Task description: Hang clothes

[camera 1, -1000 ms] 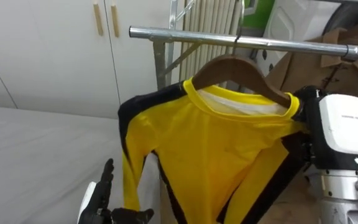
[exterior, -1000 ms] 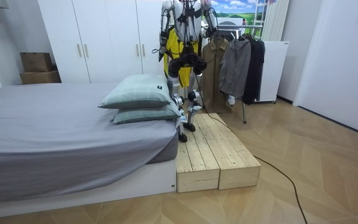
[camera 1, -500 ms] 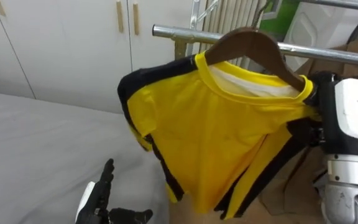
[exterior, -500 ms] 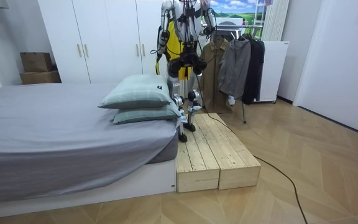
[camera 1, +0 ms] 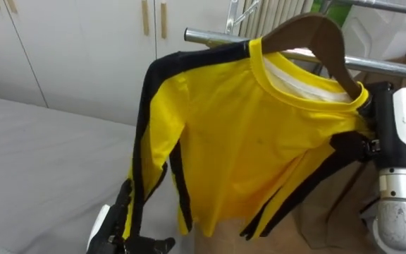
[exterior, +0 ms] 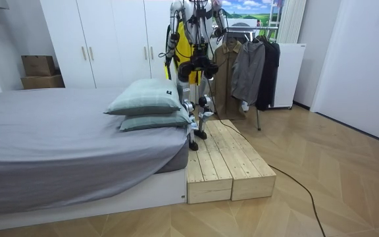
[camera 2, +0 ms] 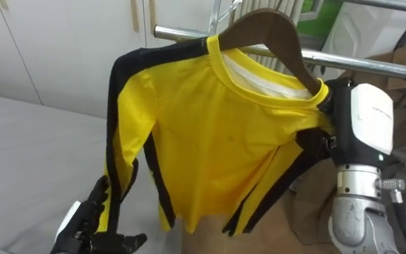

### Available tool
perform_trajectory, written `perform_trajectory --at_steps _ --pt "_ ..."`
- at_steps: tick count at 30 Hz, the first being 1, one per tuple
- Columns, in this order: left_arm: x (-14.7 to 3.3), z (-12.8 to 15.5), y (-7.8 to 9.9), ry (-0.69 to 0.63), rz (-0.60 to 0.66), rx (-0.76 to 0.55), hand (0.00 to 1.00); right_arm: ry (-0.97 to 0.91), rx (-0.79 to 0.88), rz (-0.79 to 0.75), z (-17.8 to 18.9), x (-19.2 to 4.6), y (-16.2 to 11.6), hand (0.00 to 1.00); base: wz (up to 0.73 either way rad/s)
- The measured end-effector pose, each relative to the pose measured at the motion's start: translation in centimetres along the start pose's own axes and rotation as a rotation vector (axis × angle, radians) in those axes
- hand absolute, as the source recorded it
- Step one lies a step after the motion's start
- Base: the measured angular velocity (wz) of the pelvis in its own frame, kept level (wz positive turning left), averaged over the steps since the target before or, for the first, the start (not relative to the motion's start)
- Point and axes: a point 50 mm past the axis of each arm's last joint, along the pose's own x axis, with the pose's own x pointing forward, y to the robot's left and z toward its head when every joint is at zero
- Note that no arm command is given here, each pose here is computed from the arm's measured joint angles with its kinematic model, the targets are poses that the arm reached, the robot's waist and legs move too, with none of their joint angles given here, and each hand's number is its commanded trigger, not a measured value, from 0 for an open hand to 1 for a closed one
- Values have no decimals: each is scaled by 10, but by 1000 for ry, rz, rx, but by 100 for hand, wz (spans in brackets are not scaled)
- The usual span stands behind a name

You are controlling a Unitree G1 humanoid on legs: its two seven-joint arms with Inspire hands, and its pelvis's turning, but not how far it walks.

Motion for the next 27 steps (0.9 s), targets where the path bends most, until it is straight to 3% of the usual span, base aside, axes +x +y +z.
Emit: perform_trajectory --at_steps 14,27 --pt "0 -2 8 7 12 4 0 100 23 99 -16 4 10 100 3" --pt "-1 -1 16 4 5 14 0 277 235 278 -44 2 9 100 8"
